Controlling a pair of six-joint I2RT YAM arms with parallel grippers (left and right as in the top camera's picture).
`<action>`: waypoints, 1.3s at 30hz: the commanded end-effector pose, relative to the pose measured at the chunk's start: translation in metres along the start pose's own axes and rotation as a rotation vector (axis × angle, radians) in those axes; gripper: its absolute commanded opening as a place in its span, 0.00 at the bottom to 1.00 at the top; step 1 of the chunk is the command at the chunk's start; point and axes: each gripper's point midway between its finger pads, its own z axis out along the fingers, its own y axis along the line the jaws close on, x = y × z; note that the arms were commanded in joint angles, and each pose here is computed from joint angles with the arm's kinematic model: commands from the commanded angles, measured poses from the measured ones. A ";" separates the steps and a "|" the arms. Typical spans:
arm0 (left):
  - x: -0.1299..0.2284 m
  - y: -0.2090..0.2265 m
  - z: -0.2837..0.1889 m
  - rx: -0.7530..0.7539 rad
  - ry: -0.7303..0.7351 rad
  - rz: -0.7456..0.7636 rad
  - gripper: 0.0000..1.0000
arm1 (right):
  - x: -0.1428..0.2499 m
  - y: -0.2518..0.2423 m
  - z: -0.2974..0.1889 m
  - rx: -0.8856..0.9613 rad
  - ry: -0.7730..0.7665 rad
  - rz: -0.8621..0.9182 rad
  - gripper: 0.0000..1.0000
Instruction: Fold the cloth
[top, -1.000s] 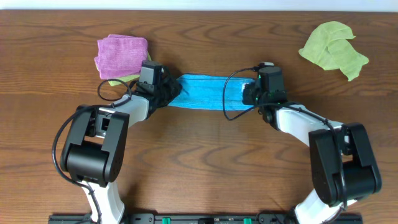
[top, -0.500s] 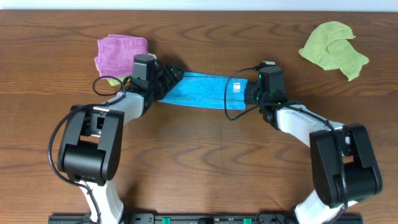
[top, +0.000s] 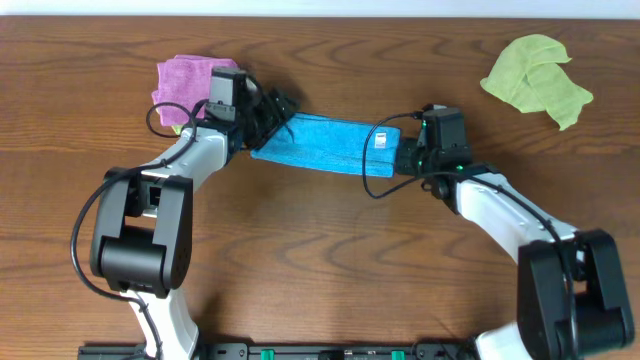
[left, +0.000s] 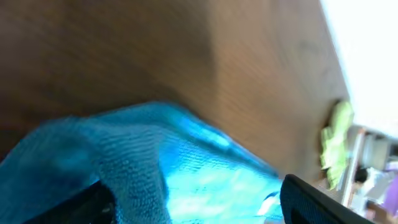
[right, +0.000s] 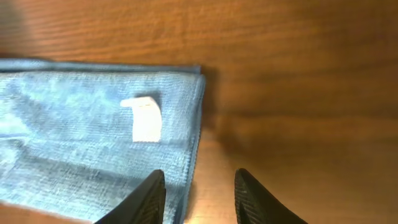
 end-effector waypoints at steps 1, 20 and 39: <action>0.000 -0.002 -0.004 -0.011 0.031 0.071 0.81 | -0.008 0.014 -0.012 -0.051 -0.010 0.052 0.36; 0.012 -0.013 -0.066 -0.225 0.134 0.208 0.72 | 0.009 0.048 -0.019 -0.155 0.048 0.061 0.30; 0.013 -0.016 -0.031 -0.346 0.040 0.359 0.49 | 0.022 0.042 -0.036 -0.153 0.143 0.296 0.42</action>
